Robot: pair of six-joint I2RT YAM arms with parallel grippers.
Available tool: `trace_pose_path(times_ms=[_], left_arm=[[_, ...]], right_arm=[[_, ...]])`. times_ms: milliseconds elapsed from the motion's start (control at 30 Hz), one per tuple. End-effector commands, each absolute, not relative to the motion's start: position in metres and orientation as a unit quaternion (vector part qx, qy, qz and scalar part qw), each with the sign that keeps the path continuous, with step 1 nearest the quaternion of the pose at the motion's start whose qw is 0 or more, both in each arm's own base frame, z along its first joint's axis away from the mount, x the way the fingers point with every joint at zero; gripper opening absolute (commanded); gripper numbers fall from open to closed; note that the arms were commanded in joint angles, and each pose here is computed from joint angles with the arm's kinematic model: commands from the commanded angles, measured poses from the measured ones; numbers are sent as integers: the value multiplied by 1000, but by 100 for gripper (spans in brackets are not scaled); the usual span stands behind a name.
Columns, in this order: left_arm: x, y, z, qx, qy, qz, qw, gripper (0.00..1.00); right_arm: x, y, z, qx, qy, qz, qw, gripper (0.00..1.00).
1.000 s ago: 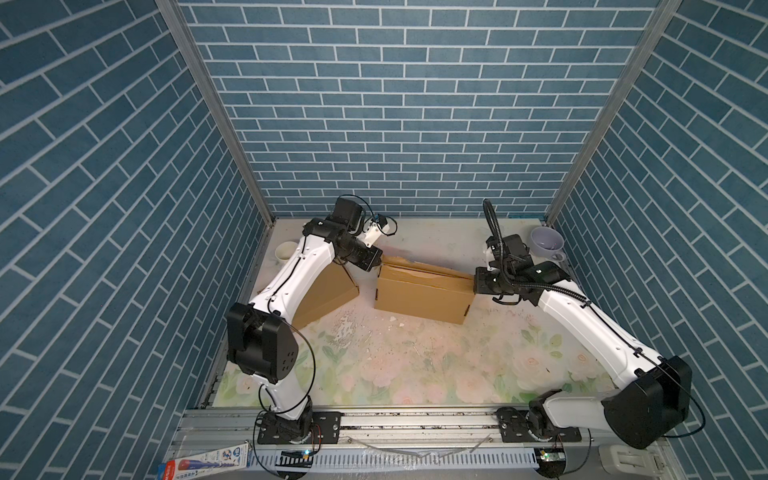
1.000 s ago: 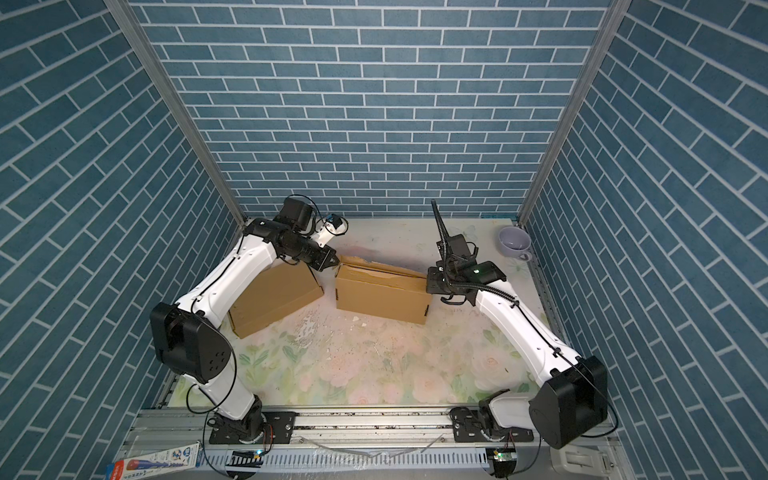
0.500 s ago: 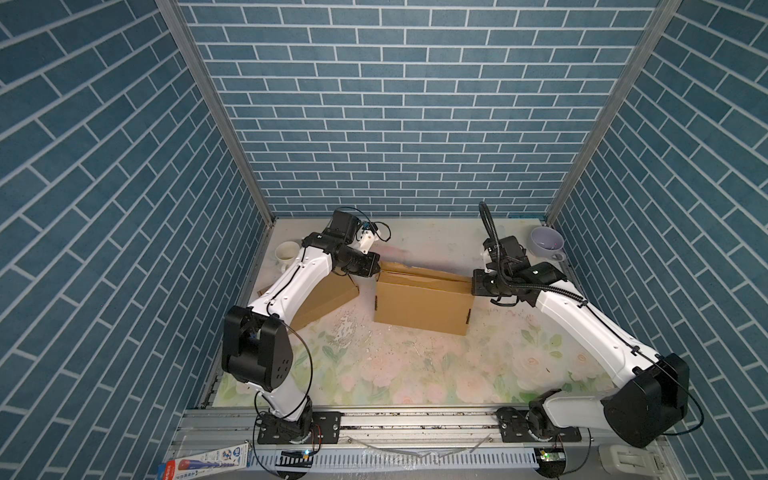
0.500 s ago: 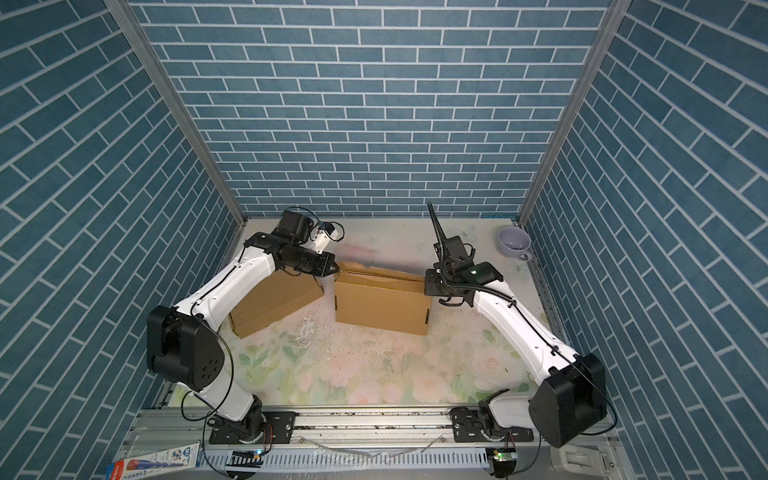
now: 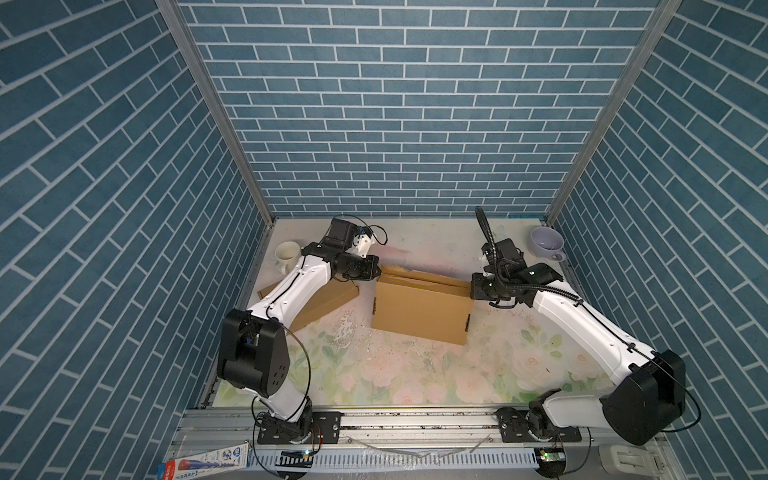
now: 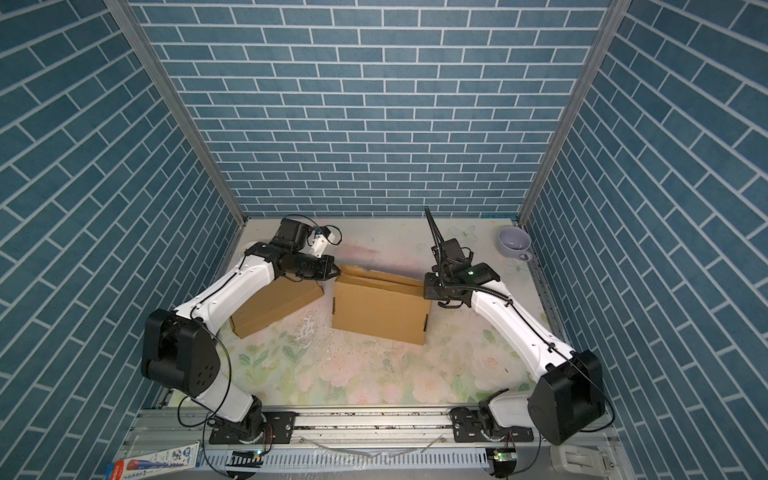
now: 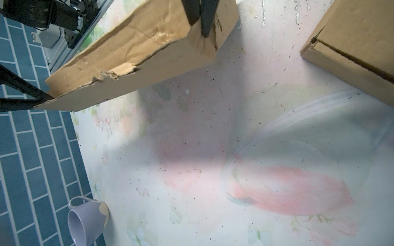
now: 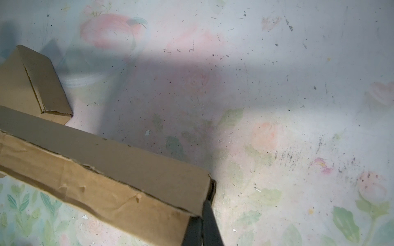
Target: Fold the paper box
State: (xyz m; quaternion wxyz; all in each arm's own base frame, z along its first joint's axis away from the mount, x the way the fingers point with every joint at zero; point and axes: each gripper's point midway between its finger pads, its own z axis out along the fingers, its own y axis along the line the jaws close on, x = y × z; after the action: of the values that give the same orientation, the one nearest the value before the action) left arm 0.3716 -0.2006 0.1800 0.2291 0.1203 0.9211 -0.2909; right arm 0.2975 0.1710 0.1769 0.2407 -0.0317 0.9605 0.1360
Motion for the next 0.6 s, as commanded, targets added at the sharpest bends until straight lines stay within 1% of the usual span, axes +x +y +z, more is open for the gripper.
trace_pose_path(times_ms=[0,200,333,567], left_arm=[[383,-201,213,110,903,-310,276,0],[386,-205,234,117,891,-323,296,0],[384,-207,237,114,887,-330,304,0],[379,-209,239,121,877,-340,317,0]], right_arm=[[290,164,173,-14,965,124,230,0],[296,160,193,-23,961,110,252,0],[296,158,196,-22,960,106,258,0],[300,151,211,-20,950,100,296,0]])
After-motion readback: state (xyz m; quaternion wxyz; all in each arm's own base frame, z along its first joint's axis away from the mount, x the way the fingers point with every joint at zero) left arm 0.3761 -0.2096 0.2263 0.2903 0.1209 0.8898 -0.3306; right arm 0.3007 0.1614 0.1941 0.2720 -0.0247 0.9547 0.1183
